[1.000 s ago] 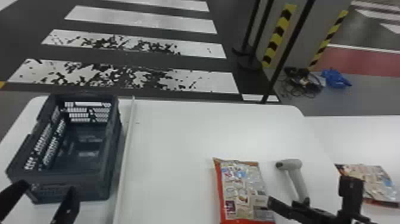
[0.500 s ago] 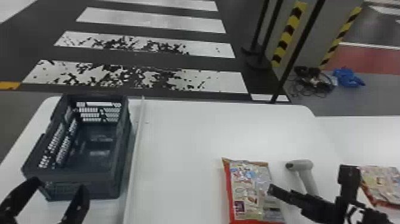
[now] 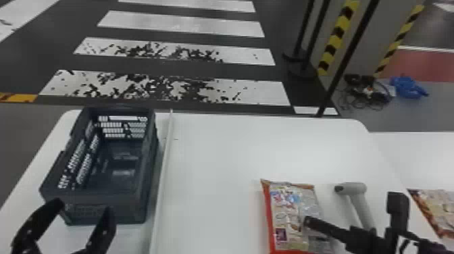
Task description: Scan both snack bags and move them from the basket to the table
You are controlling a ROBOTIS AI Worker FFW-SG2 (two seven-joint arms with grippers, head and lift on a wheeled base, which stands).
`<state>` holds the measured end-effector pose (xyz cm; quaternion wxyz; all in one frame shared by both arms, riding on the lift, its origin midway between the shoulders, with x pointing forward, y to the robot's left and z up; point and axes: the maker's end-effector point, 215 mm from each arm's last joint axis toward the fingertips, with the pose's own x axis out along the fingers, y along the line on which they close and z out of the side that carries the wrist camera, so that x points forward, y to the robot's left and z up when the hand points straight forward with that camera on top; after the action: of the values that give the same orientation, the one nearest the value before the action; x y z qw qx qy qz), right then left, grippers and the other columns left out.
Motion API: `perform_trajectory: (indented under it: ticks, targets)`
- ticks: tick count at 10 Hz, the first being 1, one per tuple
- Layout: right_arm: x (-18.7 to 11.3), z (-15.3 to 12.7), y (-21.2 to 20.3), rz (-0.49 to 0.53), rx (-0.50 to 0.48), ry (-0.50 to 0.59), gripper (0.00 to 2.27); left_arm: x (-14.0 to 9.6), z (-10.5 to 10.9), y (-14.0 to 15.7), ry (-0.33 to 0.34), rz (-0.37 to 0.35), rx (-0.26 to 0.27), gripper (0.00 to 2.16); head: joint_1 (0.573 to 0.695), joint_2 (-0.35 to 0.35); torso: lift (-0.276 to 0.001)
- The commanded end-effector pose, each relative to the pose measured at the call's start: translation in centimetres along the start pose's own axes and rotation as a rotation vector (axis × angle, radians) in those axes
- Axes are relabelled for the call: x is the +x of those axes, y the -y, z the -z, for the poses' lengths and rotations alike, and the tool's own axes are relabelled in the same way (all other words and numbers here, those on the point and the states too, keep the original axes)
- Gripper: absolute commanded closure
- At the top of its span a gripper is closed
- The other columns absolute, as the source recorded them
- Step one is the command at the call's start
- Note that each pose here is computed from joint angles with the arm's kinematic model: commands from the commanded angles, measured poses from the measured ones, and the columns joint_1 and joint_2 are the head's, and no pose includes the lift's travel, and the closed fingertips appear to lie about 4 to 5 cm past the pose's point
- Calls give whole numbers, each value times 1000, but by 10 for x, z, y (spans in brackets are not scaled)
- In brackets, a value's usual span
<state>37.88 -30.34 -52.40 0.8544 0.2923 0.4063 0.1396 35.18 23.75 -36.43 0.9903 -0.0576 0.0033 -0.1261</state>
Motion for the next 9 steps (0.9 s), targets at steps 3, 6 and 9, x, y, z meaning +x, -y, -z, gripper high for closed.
perform_trajectory:
  ticks: [3,6,9]
  targets:
    - [0,-2,3,9,-31,-22,2250,4,0,1,-1,3,-2,53,695,-105,-98]
    - [-3,1,8,7,-43,-2,2250,5,6,0,-11,4,-4,53,695,-114,-98]
    - [-19,-3,-4,-23,3,11,2250,4,10,0,-17,3,-6,53,695,-118,-98]
